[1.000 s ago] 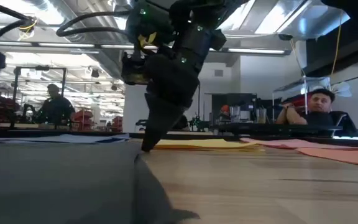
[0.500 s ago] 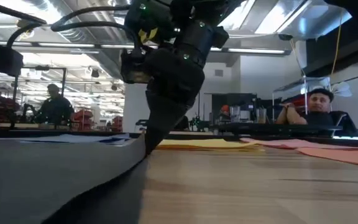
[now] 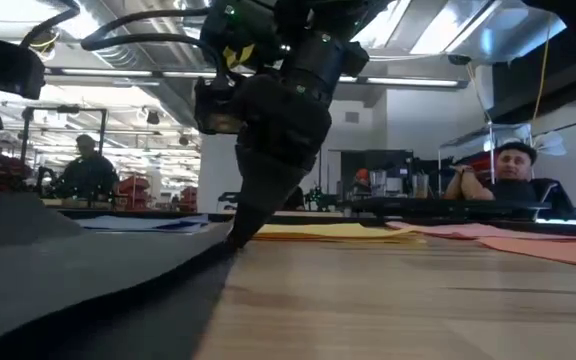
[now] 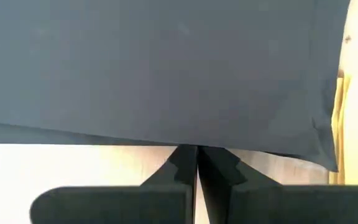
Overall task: Organize paper
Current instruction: Move the black papers to the bottom left of the table
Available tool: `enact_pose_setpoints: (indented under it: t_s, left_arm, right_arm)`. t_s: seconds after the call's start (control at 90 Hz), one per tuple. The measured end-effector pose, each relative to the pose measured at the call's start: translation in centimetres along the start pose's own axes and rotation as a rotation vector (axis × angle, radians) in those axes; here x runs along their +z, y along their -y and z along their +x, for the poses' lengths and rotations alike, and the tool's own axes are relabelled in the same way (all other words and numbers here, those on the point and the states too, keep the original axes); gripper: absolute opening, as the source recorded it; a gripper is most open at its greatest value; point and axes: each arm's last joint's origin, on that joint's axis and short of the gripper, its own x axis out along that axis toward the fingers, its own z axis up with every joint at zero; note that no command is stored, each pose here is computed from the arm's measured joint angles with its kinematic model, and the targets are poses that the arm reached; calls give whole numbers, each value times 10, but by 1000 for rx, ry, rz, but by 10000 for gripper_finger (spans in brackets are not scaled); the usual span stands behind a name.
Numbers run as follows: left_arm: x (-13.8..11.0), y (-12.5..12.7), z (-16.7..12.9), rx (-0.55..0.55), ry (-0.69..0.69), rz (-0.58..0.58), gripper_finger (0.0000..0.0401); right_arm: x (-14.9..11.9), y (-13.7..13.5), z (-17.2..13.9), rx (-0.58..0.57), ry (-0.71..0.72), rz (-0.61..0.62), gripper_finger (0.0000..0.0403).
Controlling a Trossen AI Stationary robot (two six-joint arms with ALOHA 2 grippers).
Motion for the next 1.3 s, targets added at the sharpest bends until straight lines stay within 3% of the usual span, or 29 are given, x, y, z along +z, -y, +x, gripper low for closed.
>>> enact_pose_setpoints:
  t_s: [1.056,1.3]
  left_arm:
    - [0,1,-1,-9,-1,4,0]
    - [7,6,-12,-4,33,51,0]
  right_arm:
    - [0,0,-1,3,-1,0,0]
    - [1,-15,-2,21,-17,-35,0]
